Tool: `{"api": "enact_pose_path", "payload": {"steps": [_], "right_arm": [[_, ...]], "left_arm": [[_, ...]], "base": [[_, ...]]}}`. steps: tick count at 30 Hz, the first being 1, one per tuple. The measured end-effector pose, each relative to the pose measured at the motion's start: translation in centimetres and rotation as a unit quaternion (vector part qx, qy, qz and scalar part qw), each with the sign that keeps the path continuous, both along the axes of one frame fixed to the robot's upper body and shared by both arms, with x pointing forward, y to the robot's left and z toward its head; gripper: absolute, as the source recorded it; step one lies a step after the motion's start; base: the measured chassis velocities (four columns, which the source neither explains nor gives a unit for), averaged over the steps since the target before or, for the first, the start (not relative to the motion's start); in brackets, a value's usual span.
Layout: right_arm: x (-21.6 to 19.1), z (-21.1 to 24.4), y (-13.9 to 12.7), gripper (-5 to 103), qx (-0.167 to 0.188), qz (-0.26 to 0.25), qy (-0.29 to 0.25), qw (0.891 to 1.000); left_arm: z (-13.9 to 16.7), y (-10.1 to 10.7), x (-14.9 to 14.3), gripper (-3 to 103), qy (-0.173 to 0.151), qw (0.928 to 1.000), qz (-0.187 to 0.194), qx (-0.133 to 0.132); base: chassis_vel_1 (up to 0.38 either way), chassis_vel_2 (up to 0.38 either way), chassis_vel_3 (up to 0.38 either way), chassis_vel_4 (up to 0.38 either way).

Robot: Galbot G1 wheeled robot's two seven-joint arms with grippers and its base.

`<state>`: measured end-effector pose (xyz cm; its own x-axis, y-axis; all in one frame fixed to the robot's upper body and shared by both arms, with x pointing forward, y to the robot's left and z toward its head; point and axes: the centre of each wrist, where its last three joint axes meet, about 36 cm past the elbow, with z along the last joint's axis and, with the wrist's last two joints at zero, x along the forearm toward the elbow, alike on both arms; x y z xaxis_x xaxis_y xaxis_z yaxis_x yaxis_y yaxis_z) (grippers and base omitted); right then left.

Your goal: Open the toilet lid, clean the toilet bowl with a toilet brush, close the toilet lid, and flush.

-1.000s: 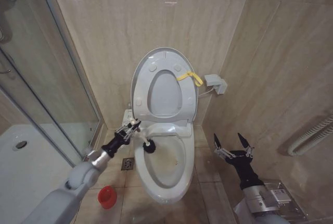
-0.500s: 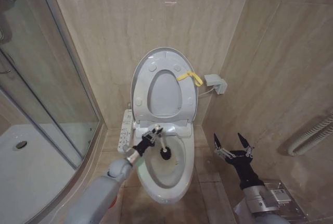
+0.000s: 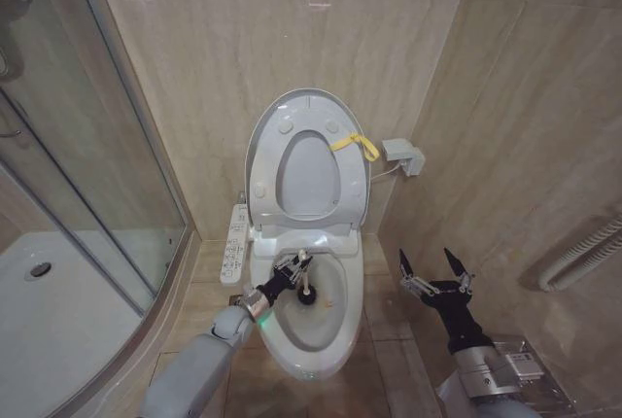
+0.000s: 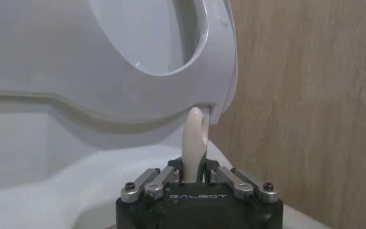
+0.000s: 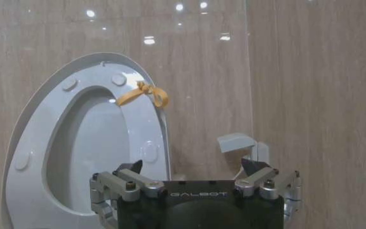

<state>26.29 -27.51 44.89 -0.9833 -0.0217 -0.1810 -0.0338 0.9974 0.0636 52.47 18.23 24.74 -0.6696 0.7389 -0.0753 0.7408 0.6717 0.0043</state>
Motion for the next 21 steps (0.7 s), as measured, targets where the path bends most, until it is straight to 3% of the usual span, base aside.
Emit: {"api": "enact_pose_path", "payload": {"steps": [2,5,10,15,18,21], "right_arm": [[0.0,0.0,0.0,100,0.0,0.0,0.0,1.0],[0.0,0.0,0.0,100,0.0,0.0,0.0,1.0],[0.0,0.0,0.0,100,0.0,0.0,0.0,1.0],[0.0,0.0,0.0,100,0.0,0.0,0.0,1.0],[0.0,0.0,0.0,100,0.0,0.0,0.0,1.0],[0.0,0.0,0.0,100,0.0,0.0,0.0,1.0]], "left_arm": [[0.3,-0.7,-0.1,22,-0.002,1.0,-0.002,-0.009],[1.9,-3.3,0.3,22,-0.013,0.9984,-0.001,-0.054],[2.8,-5.4,0.1,22,-0.016,0.9963,0.0,-0.085],[1.4,-4.8,-0.6,22,-0.004,0.997,0.004,-0.078],[-1.1,-2.8,-1.1,22,0.002,0.9983,0.015,-0.057],[-1.2,-2.6,-1.2,22,-0.002,0.9984,0.015,-0.054]], "base": [[0.0,0.0,0.0,0.0],[0.0,0.0,0.0,0.0],[0.0,0.0,0.0,0.0],[0.0,0.0,0.0,0.0],[0.0,0.0,0.0,0.0],[0.0,0.0,0.0,0.0]]}}
